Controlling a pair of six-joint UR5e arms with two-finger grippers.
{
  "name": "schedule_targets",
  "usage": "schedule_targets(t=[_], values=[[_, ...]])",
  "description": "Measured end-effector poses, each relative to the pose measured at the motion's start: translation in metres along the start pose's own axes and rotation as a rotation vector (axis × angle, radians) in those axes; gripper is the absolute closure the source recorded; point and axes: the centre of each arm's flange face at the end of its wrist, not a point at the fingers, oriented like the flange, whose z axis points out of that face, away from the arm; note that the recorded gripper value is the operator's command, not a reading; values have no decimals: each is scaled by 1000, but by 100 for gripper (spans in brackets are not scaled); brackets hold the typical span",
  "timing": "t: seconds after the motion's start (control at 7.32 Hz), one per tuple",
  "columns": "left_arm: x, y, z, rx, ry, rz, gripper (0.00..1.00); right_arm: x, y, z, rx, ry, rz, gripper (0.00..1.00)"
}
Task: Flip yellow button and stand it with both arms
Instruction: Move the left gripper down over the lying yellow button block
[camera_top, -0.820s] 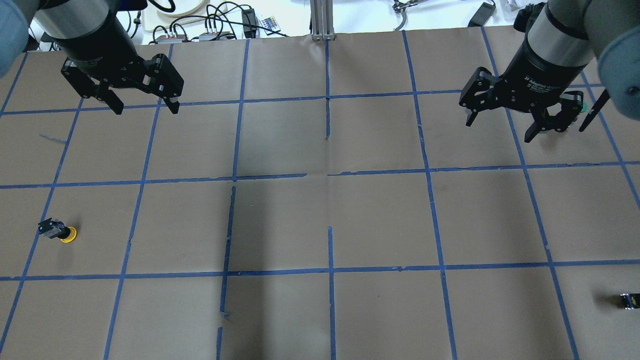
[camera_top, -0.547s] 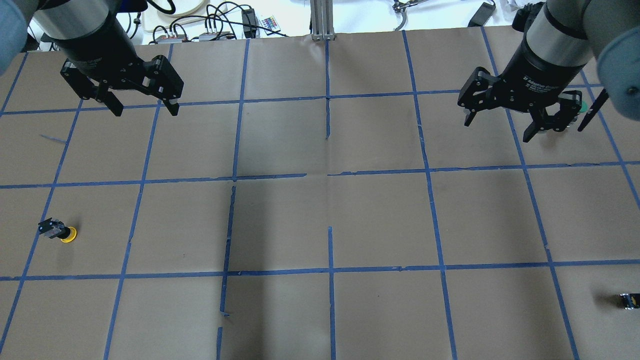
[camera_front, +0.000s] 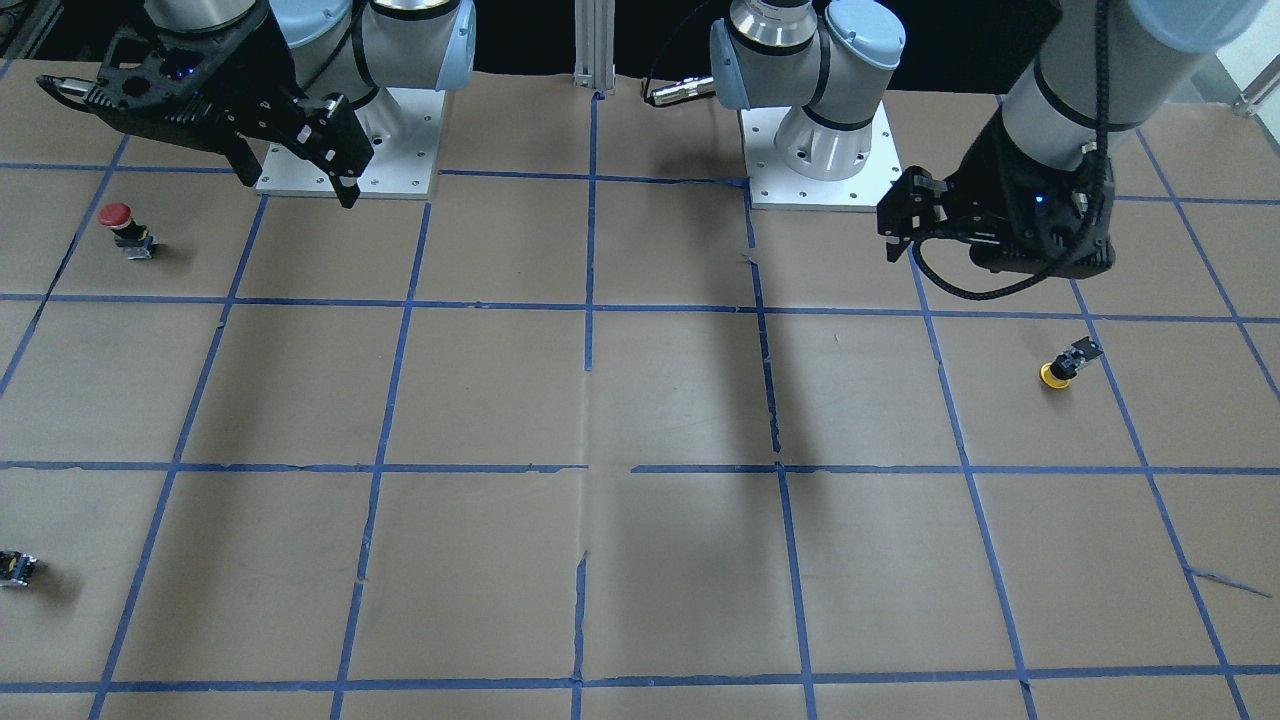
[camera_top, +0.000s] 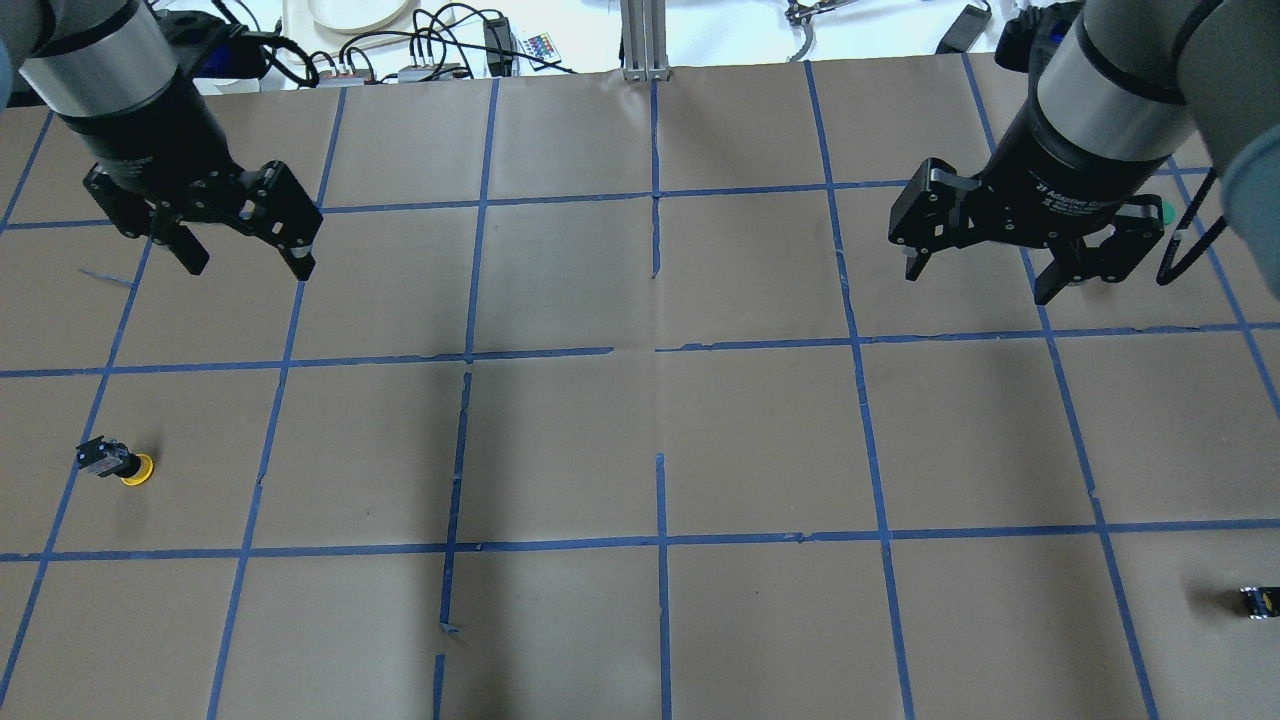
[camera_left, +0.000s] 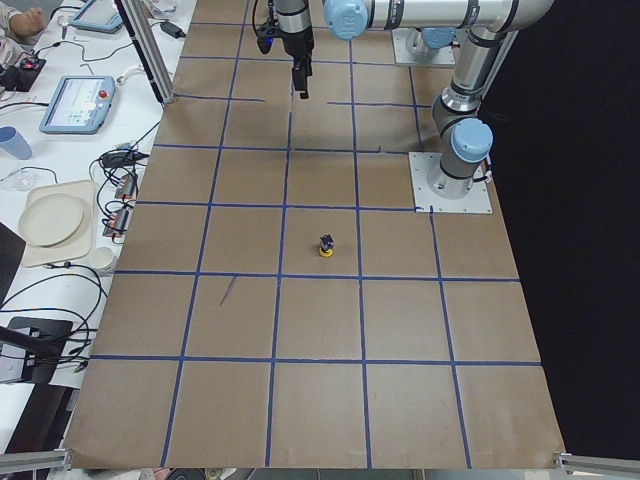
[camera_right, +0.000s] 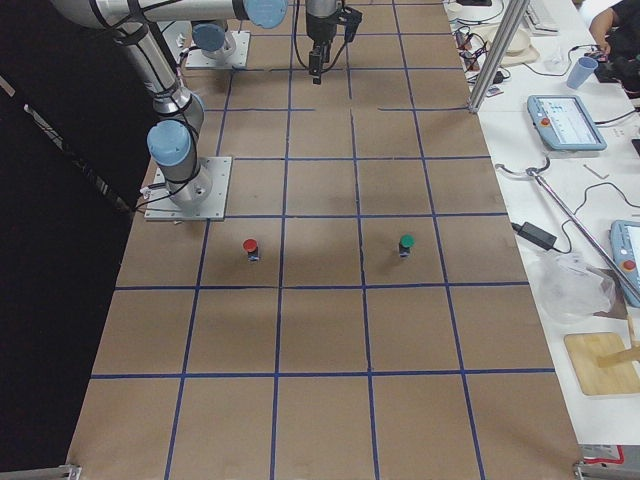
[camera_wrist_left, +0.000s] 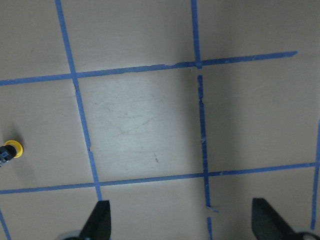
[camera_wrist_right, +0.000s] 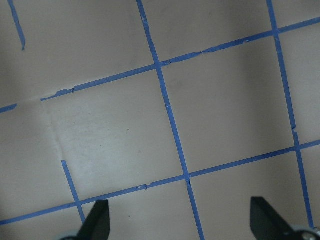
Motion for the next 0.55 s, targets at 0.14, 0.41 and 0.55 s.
schedule_targets(t=[0.14, 0.41, 0.55], values=[[-42, 6, 12, -21, 16, 66, 0, 0, 1, 0, 0, -1, -20, 0], [-131, 22, 47, -4, 37, 206, 0, 0, 1, -2, 5, -2, -31, 0], [-171, 33, 69, 30, 21, 286, 0, 1, 2, 1, 0, 1, -30, 0]])
